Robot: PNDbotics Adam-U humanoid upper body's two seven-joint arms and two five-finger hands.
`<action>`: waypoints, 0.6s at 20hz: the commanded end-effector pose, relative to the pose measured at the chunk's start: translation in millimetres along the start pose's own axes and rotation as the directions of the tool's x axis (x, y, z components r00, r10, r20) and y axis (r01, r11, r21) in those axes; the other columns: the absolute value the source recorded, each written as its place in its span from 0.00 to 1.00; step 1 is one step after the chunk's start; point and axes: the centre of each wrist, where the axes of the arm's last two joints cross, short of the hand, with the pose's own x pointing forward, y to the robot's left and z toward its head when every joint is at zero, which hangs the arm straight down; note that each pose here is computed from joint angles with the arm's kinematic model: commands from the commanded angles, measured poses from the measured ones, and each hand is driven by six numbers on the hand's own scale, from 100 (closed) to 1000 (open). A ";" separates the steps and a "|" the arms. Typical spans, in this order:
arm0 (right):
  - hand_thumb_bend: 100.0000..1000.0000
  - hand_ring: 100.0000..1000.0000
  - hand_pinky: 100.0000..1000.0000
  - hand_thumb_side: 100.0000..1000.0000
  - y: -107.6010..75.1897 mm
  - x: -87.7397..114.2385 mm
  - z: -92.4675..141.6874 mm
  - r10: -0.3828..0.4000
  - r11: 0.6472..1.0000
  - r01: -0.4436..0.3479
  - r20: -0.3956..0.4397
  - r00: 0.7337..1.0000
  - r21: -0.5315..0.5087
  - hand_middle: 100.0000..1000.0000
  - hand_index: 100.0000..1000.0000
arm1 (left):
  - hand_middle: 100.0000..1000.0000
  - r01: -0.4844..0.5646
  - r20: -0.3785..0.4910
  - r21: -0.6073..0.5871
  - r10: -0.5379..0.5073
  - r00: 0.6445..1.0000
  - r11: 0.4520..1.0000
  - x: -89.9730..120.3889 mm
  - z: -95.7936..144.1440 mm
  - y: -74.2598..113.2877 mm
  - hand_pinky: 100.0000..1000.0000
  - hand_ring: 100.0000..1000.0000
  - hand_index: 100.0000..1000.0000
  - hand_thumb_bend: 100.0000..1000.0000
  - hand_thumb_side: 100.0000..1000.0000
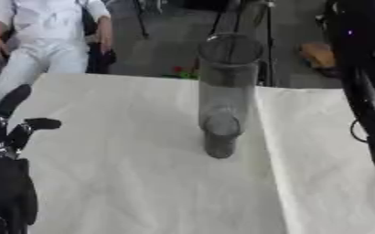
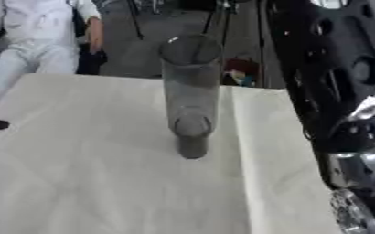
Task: Arrange flowers into the vase.
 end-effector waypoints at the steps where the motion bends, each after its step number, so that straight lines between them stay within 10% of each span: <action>1: 0.38 0.00 0.00 0.33 3.9 17.0 -7.9 -0.022 1.000 0.021 0.043 0.999 0.006 0.00 0.00 | 0.92 -0.007 0.029 -0.019 0.008 1.000 1.000 4.4 -6.0 -0.1 0.53 0.84 0.93 0.36 0.98; 7: 0.38 0.00 0.00 0.33 -1.4 17.6 -6.4 -0.028 1.000 0.028 0.029 0.999 0.015 0.00 0.00 | 0.92 -0.012 0.034 -0.020 0.012 0.999 1.000 4.6 -6.9 -0.7 0.53 0.84 0.93 0.36 0.98; 8: 0.05 0.00 0.00 0.53 -1.8 17.7 -6.3 -0.029 0.999 0.029 0.028 0.999 0.016 0.00 0.00 | 0.92 -0.012 0.034 -0.019 0.012 0.999 1.000 4.6 -6.9 -0.7 0.53 0.84 0.93 0.32 0.96; 9: 0.38 0.00 0.00 0.33 -4.4 15.9 -4.7 -0.022 1.000 0.021 0.019 1.000 0.023 0.00 0.00 | 0.92 -0.009 0.034 -0.016 0.010 0.999 1.000 4.5 -6.9 0.0 0.52 0.84 0.93 0.36 0.98; 12: 0.38 0.00 0.00 0.32 -23.7 13.4 2.6 0.002 0.999 -0.001 -0.006 1.000 0.037 0.00 0.00 | 0.92 -0.009 0.034 -0.013 0.009 0.999 1.000 4.5 -7.1 0.0 0.53 0.84 0.93 0.36 0.98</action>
